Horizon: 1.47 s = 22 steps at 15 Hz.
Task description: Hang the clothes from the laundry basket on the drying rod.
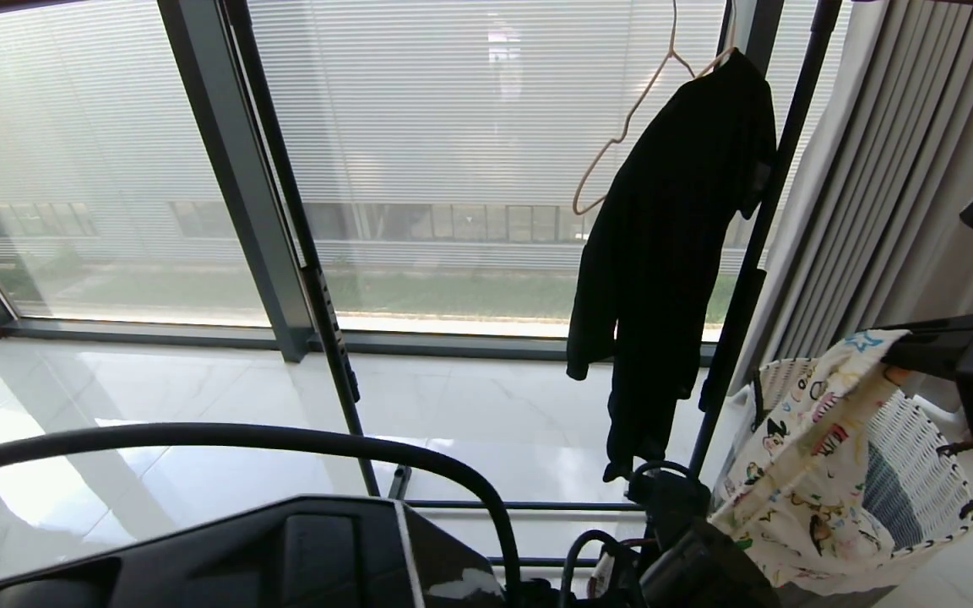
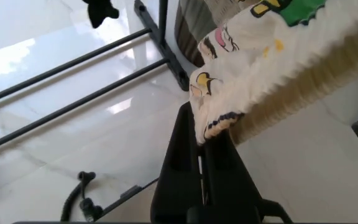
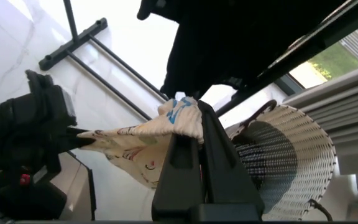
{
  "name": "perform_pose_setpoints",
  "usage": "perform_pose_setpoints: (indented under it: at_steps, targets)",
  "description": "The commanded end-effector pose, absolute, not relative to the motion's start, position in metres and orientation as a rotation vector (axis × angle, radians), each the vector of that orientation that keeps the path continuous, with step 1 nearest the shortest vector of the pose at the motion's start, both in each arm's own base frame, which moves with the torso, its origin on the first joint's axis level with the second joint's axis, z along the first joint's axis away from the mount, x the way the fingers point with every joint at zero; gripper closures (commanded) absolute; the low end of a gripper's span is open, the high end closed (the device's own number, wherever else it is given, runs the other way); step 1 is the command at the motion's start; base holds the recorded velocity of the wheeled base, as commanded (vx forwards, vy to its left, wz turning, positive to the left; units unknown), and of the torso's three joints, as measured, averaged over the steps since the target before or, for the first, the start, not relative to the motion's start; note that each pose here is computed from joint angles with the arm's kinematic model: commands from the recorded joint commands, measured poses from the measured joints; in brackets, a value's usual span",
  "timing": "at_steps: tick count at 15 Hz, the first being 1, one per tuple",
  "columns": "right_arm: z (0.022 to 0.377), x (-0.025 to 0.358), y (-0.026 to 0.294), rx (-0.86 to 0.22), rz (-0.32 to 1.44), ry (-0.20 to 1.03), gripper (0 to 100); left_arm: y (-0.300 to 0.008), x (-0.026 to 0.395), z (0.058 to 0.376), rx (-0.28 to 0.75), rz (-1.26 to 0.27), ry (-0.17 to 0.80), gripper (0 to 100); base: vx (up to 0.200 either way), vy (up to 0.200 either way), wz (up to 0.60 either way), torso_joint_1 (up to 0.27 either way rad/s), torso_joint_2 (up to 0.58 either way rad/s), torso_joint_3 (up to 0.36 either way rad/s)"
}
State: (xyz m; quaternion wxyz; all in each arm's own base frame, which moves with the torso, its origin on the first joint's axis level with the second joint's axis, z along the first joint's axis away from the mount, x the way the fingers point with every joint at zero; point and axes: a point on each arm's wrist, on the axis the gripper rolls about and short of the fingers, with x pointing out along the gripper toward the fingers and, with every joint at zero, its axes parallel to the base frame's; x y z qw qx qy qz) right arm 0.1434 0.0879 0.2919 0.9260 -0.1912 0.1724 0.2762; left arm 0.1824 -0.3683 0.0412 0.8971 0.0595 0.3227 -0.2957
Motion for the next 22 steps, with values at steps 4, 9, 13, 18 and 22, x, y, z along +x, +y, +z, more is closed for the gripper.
perform_pose_setpoints:
  at_steps: [4, 9, 13, 18, 22]
  targets:
    - [0.277, 0.177, 0.114, -0.419, 0.595, 0.376, 100, -0.216, 0.186, 0.145, 0.196, -0.445, 0.482, 100, 0.0, 0.0, 0.0, 0.0, 0.0, 0.0]
    - [0.289, 0.162, 0.106, -0.515, 0.613, 0.292, 100, -0.153, 0.185, 0.209, 0.22, -0.391, 0.3, 100, 0.0, 0.0, 0.0, 0.0, 0.0, 0.0]
    - [0.301, 0.164, 0.107, -0.531, 0.61, 0.244, 100, -0.136, 0.176, 0.246, 0.185, -0.442, 0.243, 100, 0.0, 0.0, 0.0, 0.0, 0.0, 0.0]
    - [0.33, 0.169, 0.116, -0.53, 0.618, 0.142, 100, -0.116, 0.16, 0.318, 0.206, -0.566, 0.236, 100, 0.0, 0.0, 0.0, 0.0, 0.0, 0.0]
    - [0.342, 0.172, 0.118, -0.573, 0.617, 0.09, 100, -0.115, 0.158, 0.335, 0.235, -0.572, 0.166, 100, 0.0, 0.0, 0.0, 0.0, 0.0, 0.0]
